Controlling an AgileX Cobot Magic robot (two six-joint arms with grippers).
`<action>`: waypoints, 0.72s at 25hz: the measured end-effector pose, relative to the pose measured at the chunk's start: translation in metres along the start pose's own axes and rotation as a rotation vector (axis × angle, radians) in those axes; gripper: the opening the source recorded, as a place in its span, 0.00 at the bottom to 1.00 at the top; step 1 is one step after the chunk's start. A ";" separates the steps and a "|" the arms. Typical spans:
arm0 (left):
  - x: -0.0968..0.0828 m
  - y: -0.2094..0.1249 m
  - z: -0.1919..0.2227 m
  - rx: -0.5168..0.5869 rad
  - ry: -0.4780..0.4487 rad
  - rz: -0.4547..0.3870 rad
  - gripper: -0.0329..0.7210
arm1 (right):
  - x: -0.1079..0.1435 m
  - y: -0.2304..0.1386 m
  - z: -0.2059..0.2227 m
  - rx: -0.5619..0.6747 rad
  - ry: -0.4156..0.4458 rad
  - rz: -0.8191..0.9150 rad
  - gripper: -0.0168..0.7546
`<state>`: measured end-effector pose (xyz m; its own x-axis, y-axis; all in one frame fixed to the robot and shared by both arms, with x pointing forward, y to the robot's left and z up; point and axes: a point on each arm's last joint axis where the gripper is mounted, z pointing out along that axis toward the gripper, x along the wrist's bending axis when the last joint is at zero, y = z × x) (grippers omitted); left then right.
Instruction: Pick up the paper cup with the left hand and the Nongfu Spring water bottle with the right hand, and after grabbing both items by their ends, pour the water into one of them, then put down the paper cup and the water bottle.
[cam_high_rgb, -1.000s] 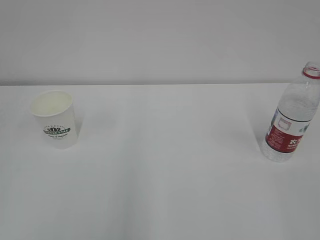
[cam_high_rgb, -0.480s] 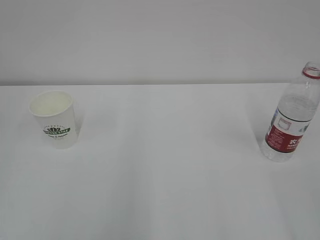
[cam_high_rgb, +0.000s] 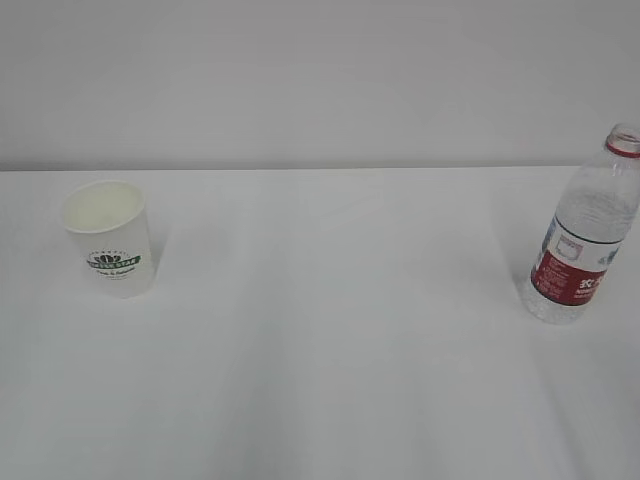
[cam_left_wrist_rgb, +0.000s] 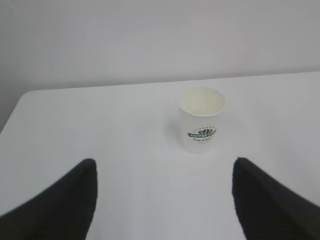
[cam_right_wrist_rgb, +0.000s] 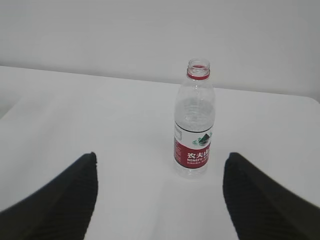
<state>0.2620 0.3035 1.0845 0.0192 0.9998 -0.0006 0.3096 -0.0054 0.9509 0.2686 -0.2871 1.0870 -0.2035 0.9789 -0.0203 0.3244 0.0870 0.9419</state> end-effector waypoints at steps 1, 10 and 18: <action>-0.001 0.002 0.003 0.002 -0.007 -0.006 0.86 | 0.000 0.002 0.002 0.000 0.003 0.000 0.78; -0.003 0.019 0.028 -0.029 -0.022 -0.015 0.85 | -0.002 0.013 0.023 0.012 0.008 -0.019 0.78; -0.005 0.029 0.051 -0.029 -0.025 -0.013 0.83 | -0.006 0.023 0.041 -0.013 -0.007 -0.034 0.78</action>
<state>0.3190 0.2979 1.0961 0.0393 0.9990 -0.0206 0.2819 0.0087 0.9594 0.3150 -0.2831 1.0946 -0.2078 0.9766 -0.0547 0.3054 0.1179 0.9449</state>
